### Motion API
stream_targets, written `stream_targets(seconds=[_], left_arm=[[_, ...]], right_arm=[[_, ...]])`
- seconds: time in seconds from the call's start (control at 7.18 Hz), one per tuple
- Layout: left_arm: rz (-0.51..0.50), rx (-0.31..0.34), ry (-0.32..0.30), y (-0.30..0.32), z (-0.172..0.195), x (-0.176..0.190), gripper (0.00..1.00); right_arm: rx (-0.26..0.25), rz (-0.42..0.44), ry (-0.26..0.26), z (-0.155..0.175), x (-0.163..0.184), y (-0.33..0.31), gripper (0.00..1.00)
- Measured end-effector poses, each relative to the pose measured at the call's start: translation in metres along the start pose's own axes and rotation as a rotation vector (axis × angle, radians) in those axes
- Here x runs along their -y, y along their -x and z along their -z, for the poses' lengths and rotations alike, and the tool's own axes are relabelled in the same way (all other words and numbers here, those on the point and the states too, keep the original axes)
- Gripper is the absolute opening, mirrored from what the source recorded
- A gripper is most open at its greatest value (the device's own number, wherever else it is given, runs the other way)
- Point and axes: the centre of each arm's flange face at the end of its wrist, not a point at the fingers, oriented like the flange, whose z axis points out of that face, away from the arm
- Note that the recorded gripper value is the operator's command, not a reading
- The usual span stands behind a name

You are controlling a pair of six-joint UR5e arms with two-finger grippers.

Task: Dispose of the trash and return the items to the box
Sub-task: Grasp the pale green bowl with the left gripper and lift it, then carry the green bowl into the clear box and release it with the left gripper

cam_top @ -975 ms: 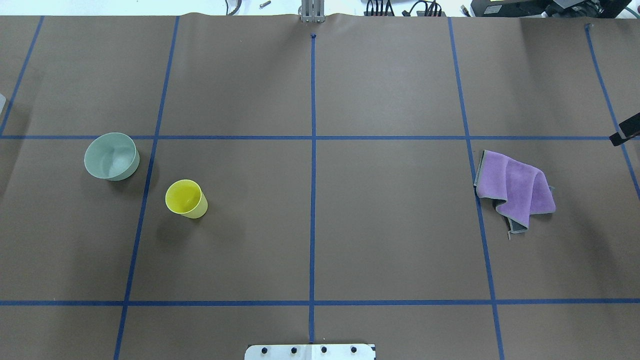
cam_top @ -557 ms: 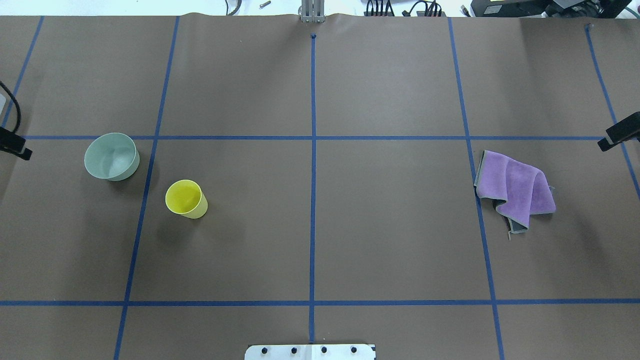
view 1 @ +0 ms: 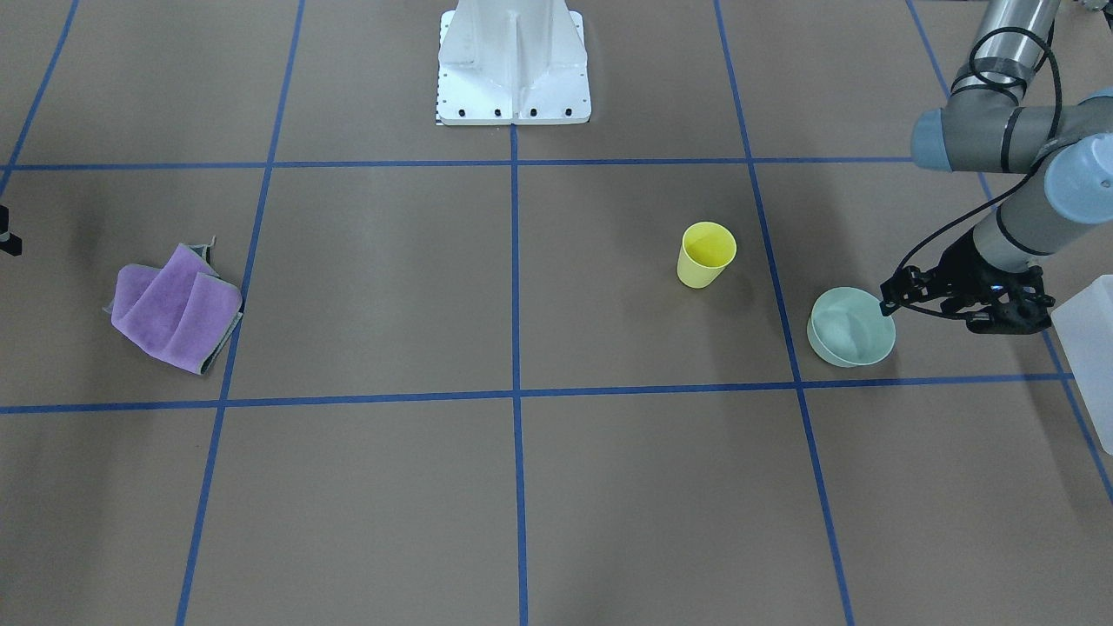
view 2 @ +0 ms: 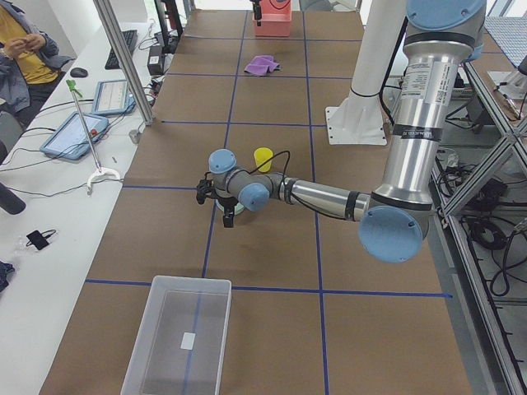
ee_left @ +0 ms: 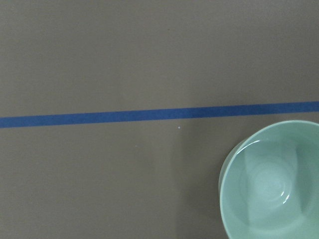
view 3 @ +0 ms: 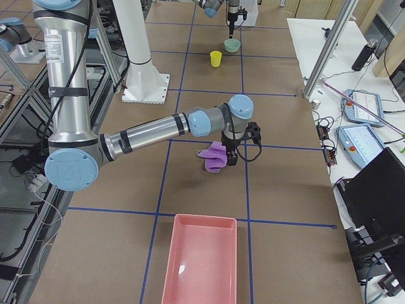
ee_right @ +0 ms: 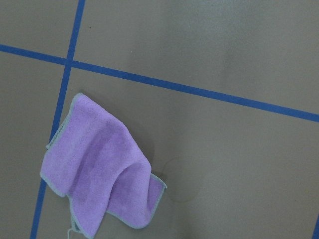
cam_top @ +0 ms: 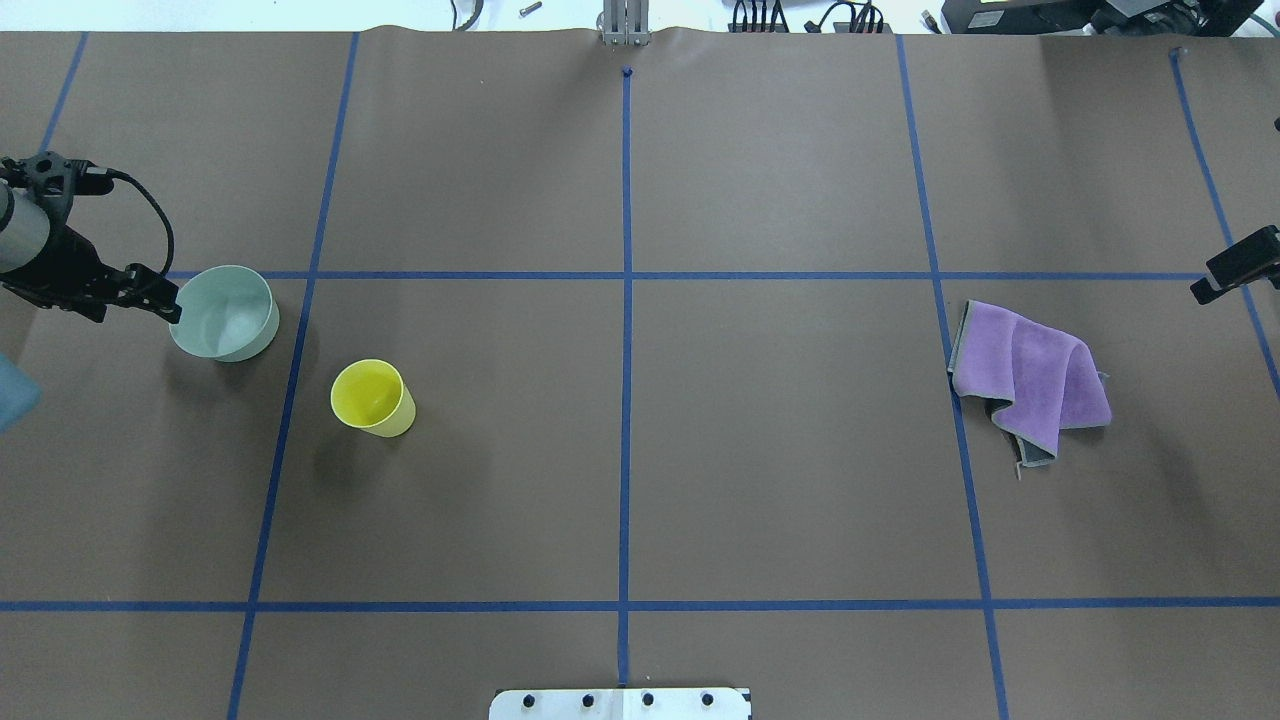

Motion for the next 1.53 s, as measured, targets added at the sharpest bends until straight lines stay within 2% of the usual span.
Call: stream_targets(seconds=[0.14,0.7,0.84,0.98,1.11,1.25,1.39,1.53], left_arm=[[0.016,0.001,0.008,-0.005,-0.006,0.001,0.01],[0.037,-0.010,0.026,-0.021,-0.015,0.002,0.00],[0.037,-0.030,0.035,-0.027,-0.011,0.001,0.00],[0.044,-0.083,0.049,-0.028,0.007,0.005,0.00],[0.053,-0.150,0.041,-0.010,0.042,0.018,0.00],[0.020,-0.189,0.002,0.025,0.078,0.030,0.00],[-0.053,-0.185,-0.049,0.082,0.104,0.037,0.00],[-0.129,-0.151,-0.080,0.156,0.117,0.039,0.00]], right_arm=[[0.000,0.000,0.003,-0.002,0.000,0.000,1.00],[0.003,0.000,0.019,-0.009,-0.001,0.001,1.00],[0.003,0.001,0.019,-0.009,-0.001,0.001,1.00],[0.004,0.002,0.017,-0.009,0.000,0.002,1.00],[0.004,0.003,0.014,-0.008,0.003,0.005,1.00],[0.004,0.002,0.009,-0.006,0.007,0.010,1.00],[0.005,0.001,0.005,-0.005,0.011,0.014,1.00],[0.006,0.002,0.000,-0.003,0.015,0.021,1.00]])
